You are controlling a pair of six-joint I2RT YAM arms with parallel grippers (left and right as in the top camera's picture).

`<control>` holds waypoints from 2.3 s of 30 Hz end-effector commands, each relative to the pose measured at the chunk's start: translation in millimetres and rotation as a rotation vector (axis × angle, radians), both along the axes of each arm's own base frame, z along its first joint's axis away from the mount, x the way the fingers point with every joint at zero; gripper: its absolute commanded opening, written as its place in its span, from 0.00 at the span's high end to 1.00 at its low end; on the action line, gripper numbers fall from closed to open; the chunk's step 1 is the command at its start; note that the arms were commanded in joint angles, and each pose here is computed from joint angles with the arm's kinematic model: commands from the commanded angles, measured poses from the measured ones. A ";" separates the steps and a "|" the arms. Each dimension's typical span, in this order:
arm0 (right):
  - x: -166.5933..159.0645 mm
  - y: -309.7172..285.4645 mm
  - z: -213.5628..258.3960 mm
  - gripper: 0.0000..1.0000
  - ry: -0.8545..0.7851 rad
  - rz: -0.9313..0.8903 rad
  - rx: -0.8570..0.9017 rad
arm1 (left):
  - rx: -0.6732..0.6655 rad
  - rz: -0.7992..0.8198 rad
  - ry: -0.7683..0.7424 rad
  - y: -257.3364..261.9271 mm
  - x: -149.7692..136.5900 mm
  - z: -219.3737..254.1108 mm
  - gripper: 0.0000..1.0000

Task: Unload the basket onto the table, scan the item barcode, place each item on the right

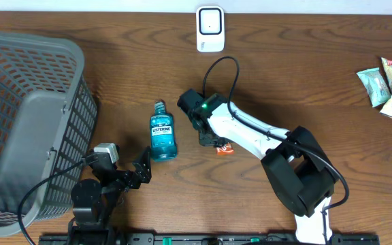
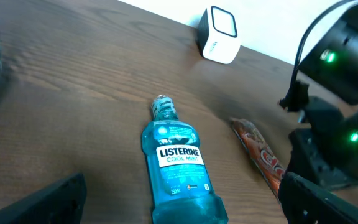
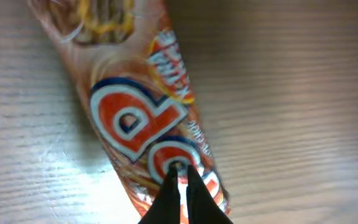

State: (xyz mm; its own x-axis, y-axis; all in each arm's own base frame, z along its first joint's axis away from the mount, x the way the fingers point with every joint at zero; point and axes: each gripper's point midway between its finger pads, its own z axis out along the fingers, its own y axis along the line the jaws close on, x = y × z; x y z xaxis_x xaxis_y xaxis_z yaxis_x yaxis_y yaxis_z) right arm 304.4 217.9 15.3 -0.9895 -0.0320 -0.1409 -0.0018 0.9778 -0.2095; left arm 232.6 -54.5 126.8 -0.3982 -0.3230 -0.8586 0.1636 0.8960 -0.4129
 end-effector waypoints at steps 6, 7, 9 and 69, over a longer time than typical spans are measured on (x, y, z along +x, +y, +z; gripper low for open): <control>28.1 9.1 23.9 0.99 -0.092 -0.009 0.013 | -0.005 -0.003 -0.007 -0.3 -0.2 2.8 0.02; 24.8 7.2 18.7 0.99 -0.088 -0.023 0.009 | -0.005 -0.003 -0.007 -0.3 -0.2 2.8 0.02; 15.8 0.0 8.5 0.99 -0.071 -0.064 -0.007 | -0.005 -0.003 -0.007 -0.3 -0.2 2.8 0.02; -26.8 66.2 24.9 0.99 0.365 0.695 0.488 | -0.005 -0.003 -0.007 -0.3 -0.2 2.8 0.02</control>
State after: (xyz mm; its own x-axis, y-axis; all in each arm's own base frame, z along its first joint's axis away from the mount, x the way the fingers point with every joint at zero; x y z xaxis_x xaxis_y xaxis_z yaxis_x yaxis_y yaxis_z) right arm 322.2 208.9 0.3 -0.8722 -0.4754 0.1149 -0.4889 0.8415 -0.2299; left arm 232.6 -54.5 126.8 -0.3982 -0.3230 -0.8586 0.1636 0.8960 -0.4129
